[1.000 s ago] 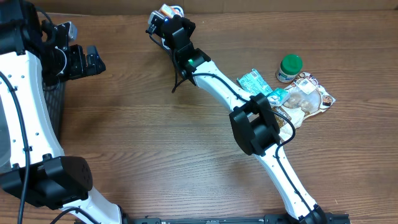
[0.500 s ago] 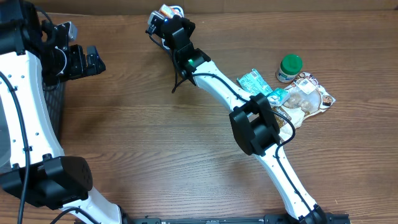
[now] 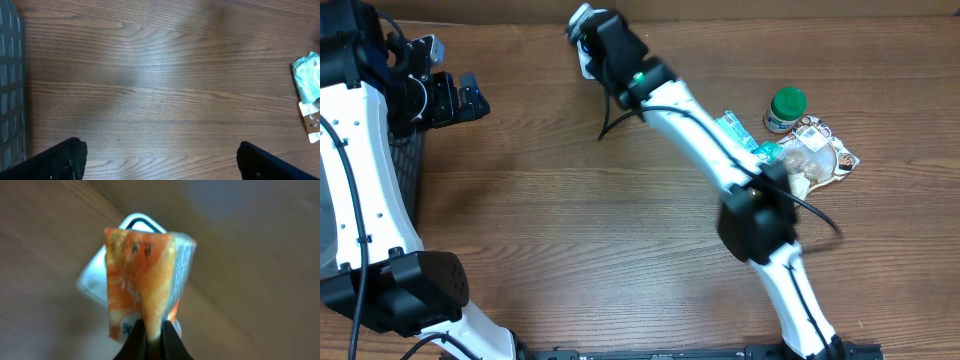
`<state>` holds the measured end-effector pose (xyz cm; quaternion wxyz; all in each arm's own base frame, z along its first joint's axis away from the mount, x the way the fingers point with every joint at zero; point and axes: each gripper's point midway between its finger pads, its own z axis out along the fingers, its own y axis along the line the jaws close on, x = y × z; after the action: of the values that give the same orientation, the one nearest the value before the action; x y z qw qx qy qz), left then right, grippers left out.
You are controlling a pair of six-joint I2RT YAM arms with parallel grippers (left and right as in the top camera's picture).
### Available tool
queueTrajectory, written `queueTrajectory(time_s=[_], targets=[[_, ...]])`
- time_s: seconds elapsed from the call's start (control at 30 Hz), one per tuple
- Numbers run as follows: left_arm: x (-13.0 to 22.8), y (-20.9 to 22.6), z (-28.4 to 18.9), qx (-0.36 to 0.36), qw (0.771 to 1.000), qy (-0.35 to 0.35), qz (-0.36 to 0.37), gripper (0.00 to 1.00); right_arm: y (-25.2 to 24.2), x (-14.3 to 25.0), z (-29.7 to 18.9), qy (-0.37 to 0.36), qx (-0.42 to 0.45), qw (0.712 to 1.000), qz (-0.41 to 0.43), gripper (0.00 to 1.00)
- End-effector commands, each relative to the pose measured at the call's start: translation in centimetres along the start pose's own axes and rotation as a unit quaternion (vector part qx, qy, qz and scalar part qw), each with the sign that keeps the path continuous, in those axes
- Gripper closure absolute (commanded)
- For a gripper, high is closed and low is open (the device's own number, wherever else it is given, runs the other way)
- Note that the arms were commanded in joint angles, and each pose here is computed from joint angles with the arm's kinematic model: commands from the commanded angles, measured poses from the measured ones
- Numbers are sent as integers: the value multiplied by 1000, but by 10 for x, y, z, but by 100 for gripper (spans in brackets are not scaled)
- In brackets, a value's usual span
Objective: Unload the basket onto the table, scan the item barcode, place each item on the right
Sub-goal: 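Carry the orange pack right toward the pile by the jar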
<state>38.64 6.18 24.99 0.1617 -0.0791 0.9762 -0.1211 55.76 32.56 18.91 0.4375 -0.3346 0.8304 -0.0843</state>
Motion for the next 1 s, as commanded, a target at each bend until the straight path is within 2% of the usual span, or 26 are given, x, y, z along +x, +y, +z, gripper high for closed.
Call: queueTrajectory(time_s=[0.0,0.17,0.37,0.5,0.67,0.8,0.97], targets=[[-2,0,-3,0,1000,-6,8,0,-56,-54,-132,-64,-27,972,226,96],[-2,0,-3,0,1000,-6,8,0,-86,6,-204,42,-32,945,323,96],[-2,0,-3,0,1000,-6,8,1,-116,89,-232,179,10,894,411,96],[-2,0,-3,0,1000,-6,8,0,-123,133,-236,256,11,856,449,96],[-2,0,-3,0,1000,-6,8,0,-130,174,-228,317,12,815,485,96],[-2,0,-3,0,1000,-6,8,1,-129,215,-212,368,34,779,507,96],[-2,0,-3,0,1000,-6,8,0,-119,260,-185,407,50,750,519,96]])
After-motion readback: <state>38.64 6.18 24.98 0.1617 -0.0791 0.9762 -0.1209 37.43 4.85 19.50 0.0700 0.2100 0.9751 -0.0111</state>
